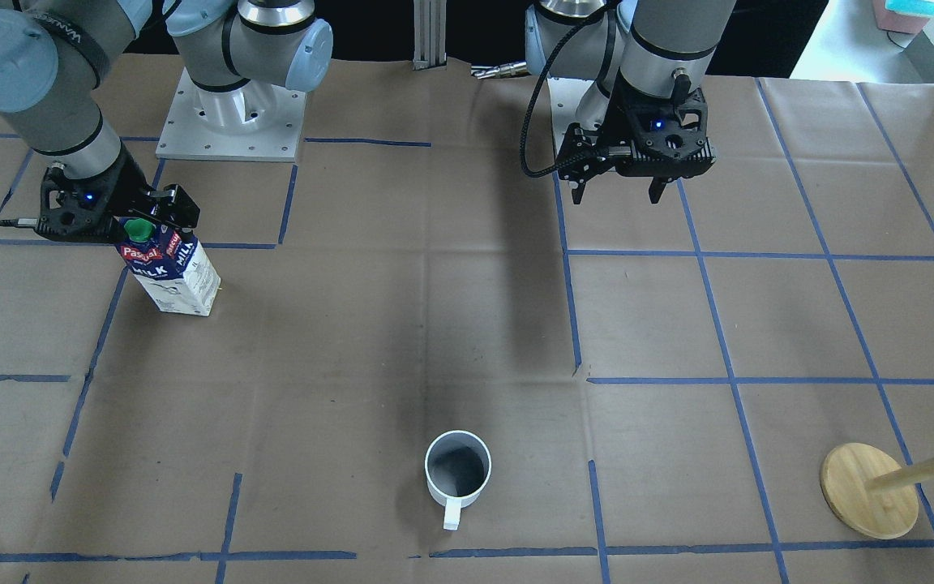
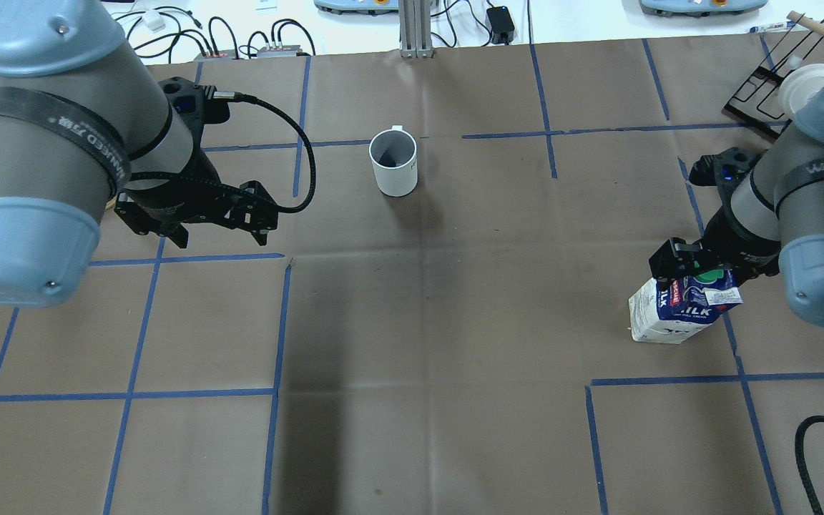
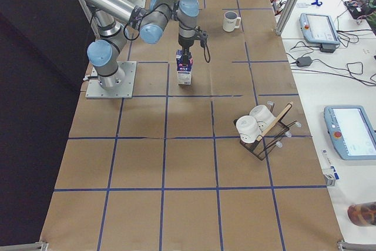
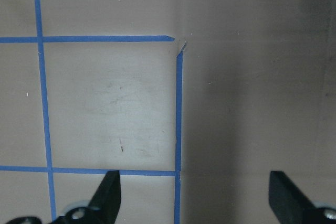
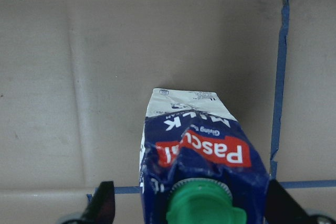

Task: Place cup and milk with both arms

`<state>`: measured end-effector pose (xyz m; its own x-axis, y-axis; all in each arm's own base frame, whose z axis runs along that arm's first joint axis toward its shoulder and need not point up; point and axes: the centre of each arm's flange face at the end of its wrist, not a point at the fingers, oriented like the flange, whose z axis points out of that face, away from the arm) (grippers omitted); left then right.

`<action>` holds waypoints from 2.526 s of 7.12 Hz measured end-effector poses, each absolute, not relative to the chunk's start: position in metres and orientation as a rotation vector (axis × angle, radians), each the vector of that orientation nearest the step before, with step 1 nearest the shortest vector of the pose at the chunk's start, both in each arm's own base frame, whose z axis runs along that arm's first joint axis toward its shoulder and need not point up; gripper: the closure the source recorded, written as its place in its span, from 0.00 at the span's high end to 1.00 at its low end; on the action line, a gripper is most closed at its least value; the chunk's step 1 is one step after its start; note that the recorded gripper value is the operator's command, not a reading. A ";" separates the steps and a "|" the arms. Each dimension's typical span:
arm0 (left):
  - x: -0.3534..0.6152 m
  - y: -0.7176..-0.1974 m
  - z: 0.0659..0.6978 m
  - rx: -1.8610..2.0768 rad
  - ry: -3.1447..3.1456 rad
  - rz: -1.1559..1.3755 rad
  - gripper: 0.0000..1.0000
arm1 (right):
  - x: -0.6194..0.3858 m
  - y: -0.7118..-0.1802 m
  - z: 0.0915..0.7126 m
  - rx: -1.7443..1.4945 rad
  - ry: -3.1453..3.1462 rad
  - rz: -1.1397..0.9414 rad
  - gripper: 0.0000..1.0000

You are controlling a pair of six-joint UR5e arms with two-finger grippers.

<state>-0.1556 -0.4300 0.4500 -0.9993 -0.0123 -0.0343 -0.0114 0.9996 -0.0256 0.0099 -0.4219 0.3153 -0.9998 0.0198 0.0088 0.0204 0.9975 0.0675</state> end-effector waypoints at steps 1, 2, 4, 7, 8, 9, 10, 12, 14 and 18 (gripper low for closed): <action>-0.156 -0.428 0.455 -0.021 3.109 -0.028 1.00 | 0.010 -0.422 0.315 -0.033 -3.131 -0.104 0.62; -0.157 -0.427 0.461 -0.023 3.117 -0.034 1.00 | 0.010 -0.422 0.316 -0.033 -3.131 -0.101 0.57; -0.166 -0.422 0.478 -0.013 3.184 -0.021 1.00 | 0.010 -0.422 0.316 -0.032 -3.131 -0.098 0.55; -0.161 -0.414 0.481 -0.003 3.144 0.077 1.00 | 0.006 -0.434 0.343 -0.032 -3.119 -0.030 0.55; -0.160 -0.414 0.482 -0.004 3.139 0.073 1.00 | 0.003 -0.446 0.371 -0.030 -3.115 0.007 0.55; -0.159 -0.414 0.486 -0.005 3.137 0.062 1.00 | 0.000 -0.462 0.400 -0.029 -3.116 0.018 0.55; -0.158 -0.414 0.490 -0.006 3.136 0.048 1.00 | -0.004 -0.483 0.424 -0.025 -3.122 0.007 0.55; -0.158 -0.414 0.493 -0.006 3.136 0.038 1.00 | 0.002 -0.533 0.463 0.009 -3.135 -0.035 0.55; -0.158 -0.414 0.492 -0.006 3.136 0.041 1.00 | 0.061 -0.590 0.482 0.106 -3.126 -0.038 0.55; -0.158 -0.412 0.486 -0.004 3.137 0.059 1.00 | 0.264 -0.675 0.443 0.157 -3.126 -0.009 0.54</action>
<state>-0.1584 -0.4120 0.4855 -1.0000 -0.0025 -0.0044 -0.0027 0.9993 0.0375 0.2641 -0.6746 0.4430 -0.9949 -0.1002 0.0115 -0.1001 0.9950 0.0063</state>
